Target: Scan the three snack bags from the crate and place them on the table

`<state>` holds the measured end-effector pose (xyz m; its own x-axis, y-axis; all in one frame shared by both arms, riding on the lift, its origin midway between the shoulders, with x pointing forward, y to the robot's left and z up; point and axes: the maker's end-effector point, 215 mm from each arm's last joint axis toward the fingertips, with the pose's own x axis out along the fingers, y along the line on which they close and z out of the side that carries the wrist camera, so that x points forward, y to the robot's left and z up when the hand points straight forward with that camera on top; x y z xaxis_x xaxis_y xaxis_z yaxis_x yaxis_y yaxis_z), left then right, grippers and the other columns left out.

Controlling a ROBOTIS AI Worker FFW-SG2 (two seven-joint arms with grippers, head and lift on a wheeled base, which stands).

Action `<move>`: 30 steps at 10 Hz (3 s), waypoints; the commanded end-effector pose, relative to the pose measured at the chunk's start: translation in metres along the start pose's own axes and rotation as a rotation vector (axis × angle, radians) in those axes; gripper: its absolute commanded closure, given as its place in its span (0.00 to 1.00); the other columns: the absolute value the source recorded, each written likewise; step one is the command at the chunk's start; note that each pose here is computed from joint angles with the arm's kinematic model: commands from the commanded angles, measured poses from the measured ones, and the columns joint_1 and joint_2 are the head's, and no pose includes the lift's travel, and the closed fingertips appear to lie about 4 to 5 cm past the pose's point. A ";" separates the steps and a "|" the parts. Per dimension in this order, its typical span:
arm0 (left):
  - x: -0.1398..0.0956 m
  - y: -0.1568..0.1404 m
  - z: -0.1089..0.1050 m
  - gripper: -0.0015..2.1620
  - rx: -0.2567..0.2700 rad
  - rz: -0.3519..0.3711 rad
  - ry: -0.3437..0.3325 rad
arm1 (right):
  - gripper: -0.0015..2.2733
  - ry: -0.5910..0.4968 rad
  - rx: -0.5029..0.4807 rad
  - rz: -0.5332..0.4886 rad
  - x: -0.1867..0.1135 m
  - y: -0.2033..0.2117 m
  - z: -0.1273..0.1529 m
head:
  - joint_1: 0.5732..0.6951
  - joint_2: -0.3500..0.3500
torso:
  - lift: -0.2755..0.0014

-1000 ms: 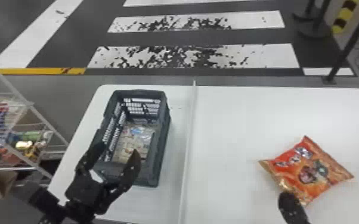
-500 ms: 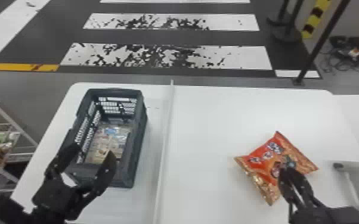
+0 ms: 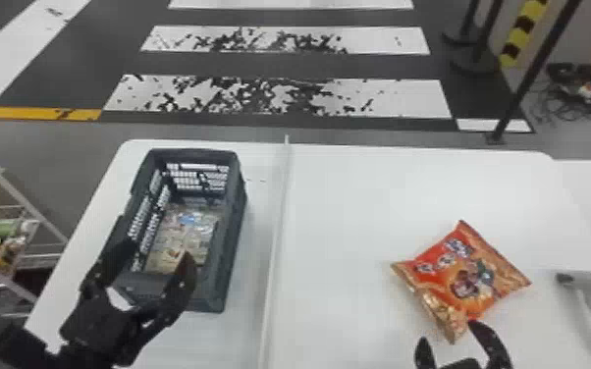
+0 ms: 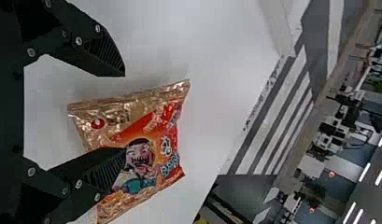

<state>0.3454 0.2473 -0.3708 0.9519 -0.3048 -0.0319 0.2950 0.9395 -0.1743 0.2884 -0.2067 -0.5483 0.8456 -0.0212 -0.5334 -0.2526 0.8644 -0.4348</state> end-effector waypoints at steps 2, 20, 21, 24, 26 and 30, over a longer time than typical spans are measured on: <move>-0.001 0.001 -0.001 0.03 0.006 -0.002 -0.006 | 0.03 0.096 -0.173 -0.036 0.002 0.003 -0.017 | 1.00 0.61 | 0.86; -0.009 0.011 -0.007 0.03 0.014 -0.018 -0.039 | 0.98 0.097 -0.155 -0.038 0.058 -0.027 0.009 | 1.00 0.56 | 0.86; -0.009 0.011 -0.007 0.03 0.014 -0.018 -0.039 | 0.98 -0.038 -0.031 -0.024 0.048 -0.037 0.048 | 1.00 0.57 | 0.86; -0.005 0.004 -0.006 0.03 0.007 -0.027 -0.046 | 0.98 -0.368 0.732 0.139 0.008 -0.108 0.117 | 1.00 0.62 | 0.86; -0.004 0.001 -0.007 0.03 0.010 -0.034 -0.044 | 0.98 -0.385 1.061 0.223 0.004 -0.120 0.102 | 1.00 0.55 | 0.86; -0.005 0.002 -0.005 0.03 0.021 -0.033 -0.052 | 0.98 -0.176 1.618 0.399 0.021 -0.085 0.023 | 1.00 0.48 | 0.86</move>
<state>0.3413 0.2497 -0.3762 0.9443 -0.3282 0.0229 0.3277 0.9322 -0.1537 0.3424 -0.2660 -0.5016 0.9187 0.2731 -0.2853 0.1494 0.4282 0.8912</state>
